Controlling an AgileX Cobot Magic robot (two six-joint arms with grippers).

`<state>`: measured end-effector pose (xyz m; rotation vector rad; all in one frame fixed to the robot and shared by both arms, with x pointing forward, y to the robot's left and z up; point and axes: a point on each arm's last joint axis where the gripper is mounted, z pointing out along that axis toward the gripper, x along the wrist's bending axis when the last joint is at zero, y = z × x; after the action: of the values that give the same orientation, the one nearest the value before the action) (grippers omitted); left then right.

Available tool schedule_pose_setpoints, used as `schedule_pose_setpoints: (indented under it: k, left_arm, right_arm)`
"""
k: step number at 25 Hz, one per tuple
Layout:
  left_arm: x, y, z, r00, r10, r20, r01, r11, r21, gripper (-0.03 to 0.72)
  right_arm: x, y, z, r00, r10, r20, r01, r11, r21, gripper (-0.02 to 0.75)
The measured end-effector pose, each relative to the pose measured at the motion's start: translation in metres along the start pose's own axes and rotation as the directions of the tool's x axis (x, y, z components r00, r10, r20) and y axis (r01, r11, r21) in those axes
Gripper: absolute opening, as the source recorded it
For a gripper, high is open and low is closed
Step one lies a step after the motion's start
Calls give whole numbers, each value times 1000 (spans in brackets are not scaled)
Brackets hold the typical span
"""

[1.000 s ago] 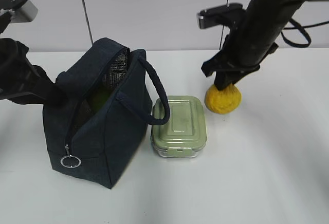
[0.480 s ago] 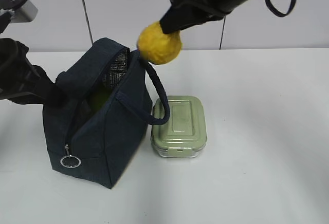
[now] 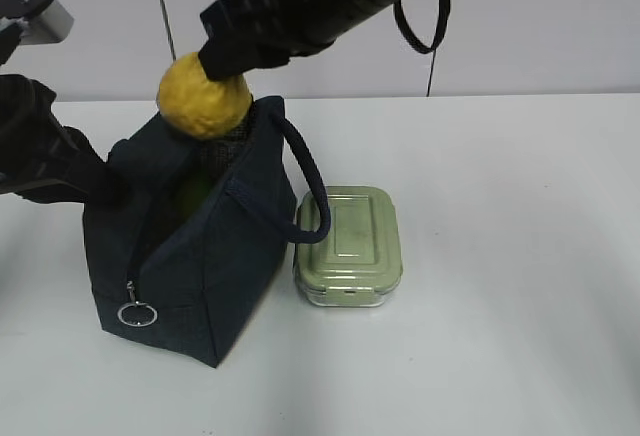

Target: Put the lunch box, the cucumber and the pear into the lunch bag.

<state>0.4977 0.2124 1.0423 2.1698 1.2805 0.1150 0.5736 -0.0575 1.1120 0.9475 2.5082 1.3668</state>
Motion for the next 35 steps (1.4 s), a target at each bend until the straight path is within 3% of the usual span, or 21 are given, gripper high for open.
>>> schedule_pose_setpoints:
  k: [11, 18, 20, 24, 26, 30, 35]
  left_arm:
    - [0, 0, 0, 1000, 2, -2, -2, 1000, 1, 1]
    - [0, 0, 0, 1000, 2, -2, -2, 1000, 1, 1]
    - [0, 0, 0, 1000, 2, -2, -2, 1000, 1, 1]
    - [0, 0, 0, 1000, 2, -2, -2, 1000, 1, 1]
    - [0, 0, 0, 1000, 2, -2, -2, 1000, 1, 1]
    - [0, 0, 0, 1000, 2, -2, -2, 1000, 1, 1]
    - [0, 0, 0, 1000, 5, -4, -5, 1000, 3, 1]
  right_arm:
    - [-28, -39, 55, 997, -64, 53, 53, 979, 195, 158]
    - [-32, -42, 58, 994, -78, 77, 60, 974, 217, 164]
    - [-33, -40, 58, 994, -78, 83, 59, 977, 206, 214]
    - [-32, -32, 56, 994, -71, 86, 56, 984, 171, 460]
    - [-31, -30, 55, 995, -63, 83, 49, 986, 159, 524]
    - [-29, -25, 50, 996, -30, 88, 18, 990, 139, 541]
    - [-36, -15, 13, 989, 64, 132, -75, 994, 80, 536]
